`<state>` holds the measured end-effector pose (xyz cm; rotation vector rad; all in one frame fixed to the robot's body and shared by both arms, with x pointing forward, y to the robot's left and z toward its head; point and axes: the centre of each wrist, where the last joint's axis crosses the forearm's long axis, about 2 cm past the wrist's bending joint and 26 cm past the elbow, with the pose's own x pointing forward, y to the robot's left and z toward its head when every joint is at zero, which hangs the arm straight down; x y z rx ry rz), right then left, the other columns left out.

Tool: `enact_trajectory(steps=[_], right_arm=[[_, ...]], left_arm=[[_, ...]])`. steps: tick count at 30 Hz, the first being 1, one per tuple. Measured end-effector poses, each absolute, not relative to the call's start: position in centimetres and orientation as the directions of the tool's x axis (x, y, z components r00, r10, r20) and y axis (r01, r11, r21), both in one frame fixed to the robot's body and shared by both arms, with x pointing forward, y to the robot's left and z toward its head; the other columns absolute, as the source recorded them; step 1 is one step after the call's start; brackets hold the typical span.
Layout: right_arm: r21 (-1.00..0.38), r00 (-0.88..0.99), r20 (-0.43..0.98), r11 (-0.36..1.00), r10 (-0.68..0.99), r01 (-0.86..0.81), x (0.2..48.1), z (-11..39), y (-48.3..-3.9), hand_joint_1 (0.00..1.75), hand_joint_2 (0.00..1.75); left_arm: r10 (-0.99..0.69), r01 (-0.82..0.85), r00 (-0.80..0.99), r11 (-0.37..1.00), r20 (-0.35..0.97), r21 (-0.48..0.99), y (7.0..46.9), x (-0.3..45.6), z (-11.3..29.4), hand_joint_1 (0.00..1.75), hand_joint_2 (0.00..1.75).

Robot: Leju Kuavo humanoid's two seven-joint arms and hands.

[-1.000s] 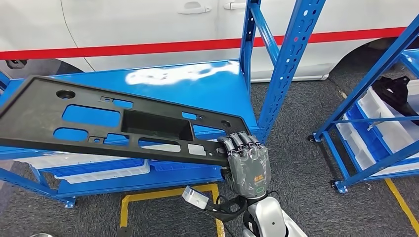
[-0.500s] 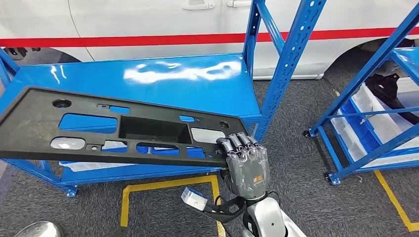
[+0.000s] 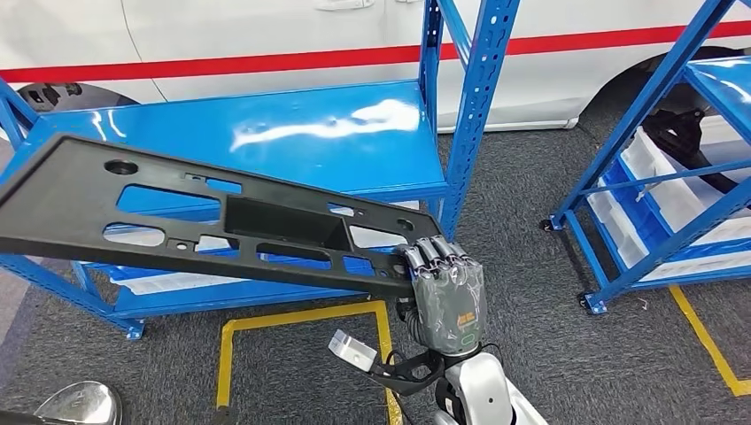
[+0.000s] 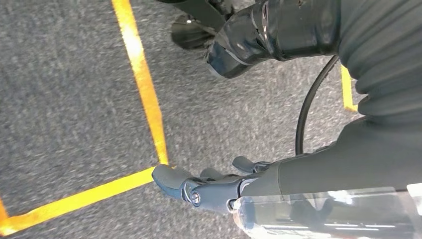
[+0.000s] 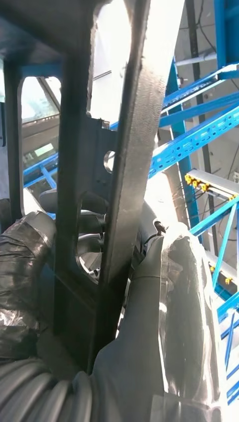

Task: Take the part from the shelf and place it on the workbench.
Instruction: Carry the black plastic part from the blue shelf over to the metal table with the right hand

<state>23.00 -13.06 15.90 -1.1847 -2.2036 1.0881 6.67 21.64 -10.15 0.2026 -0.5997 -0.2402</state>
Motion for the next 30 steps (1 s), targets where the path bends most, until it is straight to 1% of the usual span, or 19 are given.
enact_trajectory(steps=[30], right_arm=[[-0.782,-0.571,0.066,0.398,0.818,0.48,23.04,16.02,-13.01,1.75,1.75]], left_arm=[[-0.28,0.165,0.797,0.953,0.535,0.252,21.51,6.79,-10.11,0.0,1.75]])
